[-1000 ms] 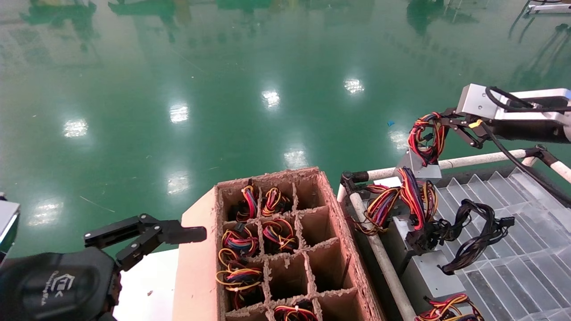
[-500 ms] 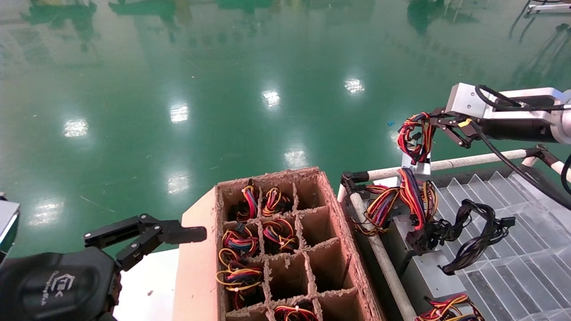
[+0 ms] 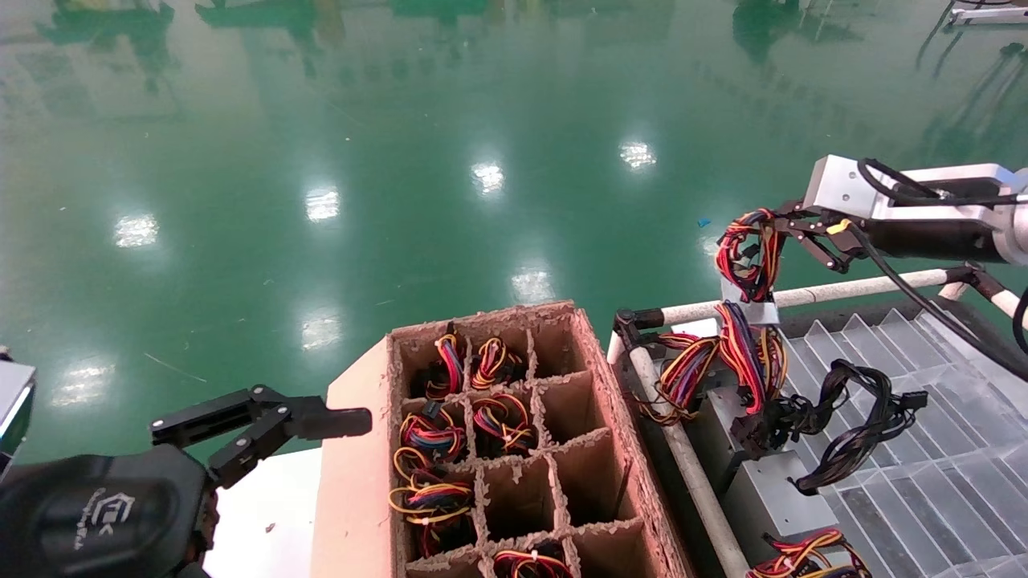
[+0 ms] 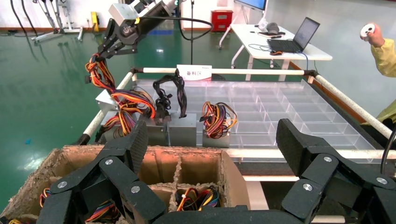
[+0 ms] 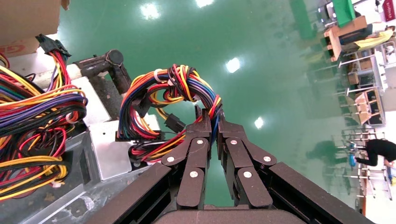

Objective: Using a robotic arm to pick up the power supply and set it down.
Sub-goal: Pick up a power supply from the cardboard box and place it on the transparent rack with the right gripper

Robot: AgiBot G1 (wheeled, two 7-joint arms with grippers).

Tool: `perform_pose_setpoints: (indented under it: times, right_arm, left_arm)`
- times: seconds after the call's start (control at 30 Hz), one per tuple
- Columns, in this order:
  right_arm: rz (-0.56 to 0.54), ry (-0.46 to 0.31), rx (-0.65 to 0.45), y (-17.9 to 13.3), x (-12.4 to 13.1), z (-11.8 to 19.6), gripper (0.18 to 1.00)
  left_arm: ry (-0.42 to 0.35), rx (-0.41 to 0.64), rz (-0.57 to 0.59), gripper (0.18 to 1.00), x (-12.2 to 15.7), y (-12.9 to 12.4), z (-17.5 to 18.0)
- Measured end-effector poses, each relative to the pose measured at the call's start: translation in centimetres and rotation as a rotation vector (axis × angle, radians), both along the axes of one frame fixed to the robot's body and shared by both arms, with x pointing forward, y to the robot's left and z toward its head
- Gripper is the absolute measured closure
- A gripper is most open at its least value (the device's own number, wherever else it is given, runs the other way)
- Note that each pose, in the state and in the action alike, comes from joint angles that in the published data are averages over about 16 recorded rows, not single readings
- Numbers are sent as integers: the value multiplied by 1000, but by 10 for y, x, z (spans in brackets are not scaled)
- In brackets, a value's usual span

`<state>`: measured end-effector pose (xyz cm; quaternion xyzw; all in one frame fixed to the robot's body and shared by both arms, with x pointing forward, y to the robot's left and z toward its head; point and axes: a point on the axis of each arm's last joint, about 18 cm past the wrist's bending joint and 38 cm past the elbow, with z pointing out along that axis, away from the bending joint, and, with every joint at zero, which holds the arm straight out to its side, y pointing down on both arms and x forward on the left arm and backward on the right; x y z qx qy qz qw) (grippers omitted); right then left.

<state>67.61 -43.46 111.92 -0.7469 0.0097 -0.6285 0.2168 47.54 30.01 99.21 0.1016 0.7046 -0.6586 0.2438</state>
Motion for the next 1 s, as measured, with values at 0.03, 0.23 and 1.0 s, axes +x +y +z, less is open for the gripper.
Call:
perform_pose_setpoints:
  times: [0.03,0.23,1.0]
  right_arm:
    - [1,2,2,-1,0,-1,982]
    - [7,20,23,-8,-5,-8,982]
    - [81,13,431,-31,-21,-31,982]
  left_arm:
    - [0,0,0,184,0,0,0]
    - [0,0,0,184,0,0,0]
    - [0,0,0,184,0,0,0]
